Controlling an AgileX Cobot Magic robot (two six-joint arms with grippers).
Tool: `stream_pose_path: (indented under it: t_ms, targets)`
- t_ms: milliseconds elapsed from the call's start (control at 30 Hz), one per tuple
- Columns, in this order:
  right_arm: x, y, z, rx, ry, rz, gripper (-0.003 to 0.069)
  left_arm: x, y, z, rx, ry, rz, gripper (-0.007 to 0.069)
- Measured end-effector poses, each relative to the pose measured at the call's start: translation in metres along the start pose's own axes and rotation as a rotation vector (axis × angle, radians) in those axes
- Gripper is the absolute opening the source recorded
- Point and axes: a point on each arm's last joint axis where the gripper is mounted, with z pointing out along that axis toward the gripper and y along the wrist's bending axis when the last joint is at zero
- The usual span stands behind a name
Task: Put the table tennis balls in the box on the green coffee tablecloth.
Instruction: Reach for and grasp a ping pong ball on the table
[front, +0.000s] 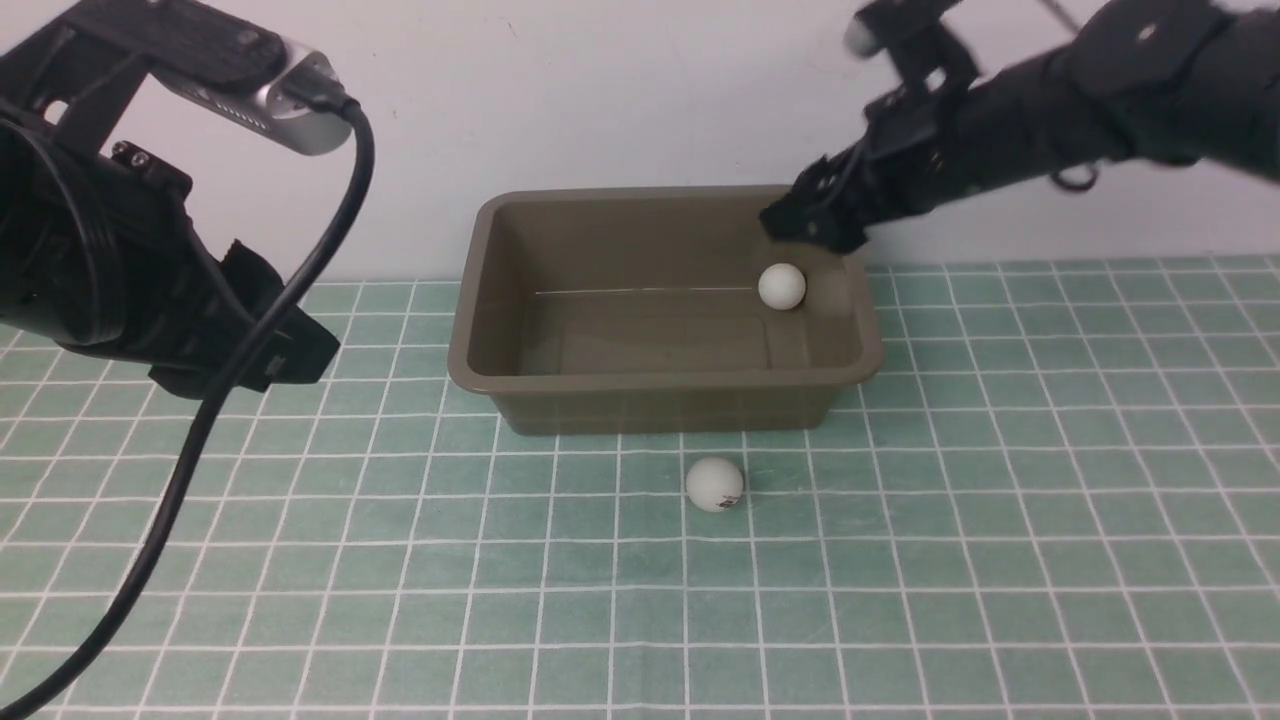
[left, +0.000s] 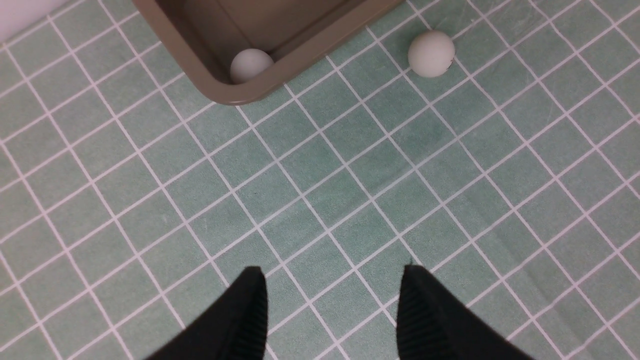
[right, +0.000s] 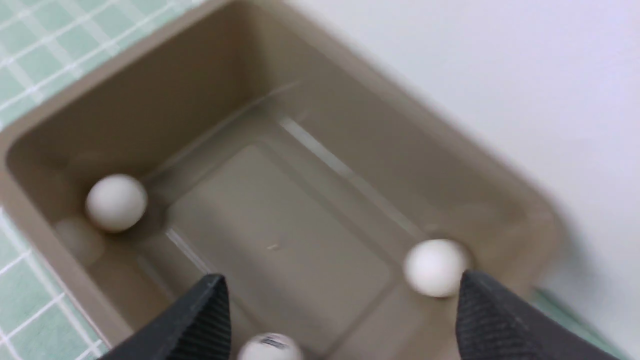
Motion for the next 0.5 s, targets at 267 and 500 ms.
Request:
stream_pose_path:
  t_ms: [267,500]
  targets:
    - [-0.027,-0.006,-0.085,0.169,-0.038,0.035,0.0549,0.000,0.000,0.000,0.000,0.000,0.001,0.0324]
    - [-0.023,0.025,-0.166,0.272,-0.064,0.175,0.0549,0.000,0.000,0.000,-0.003,-0.005,0.002,0.0324]
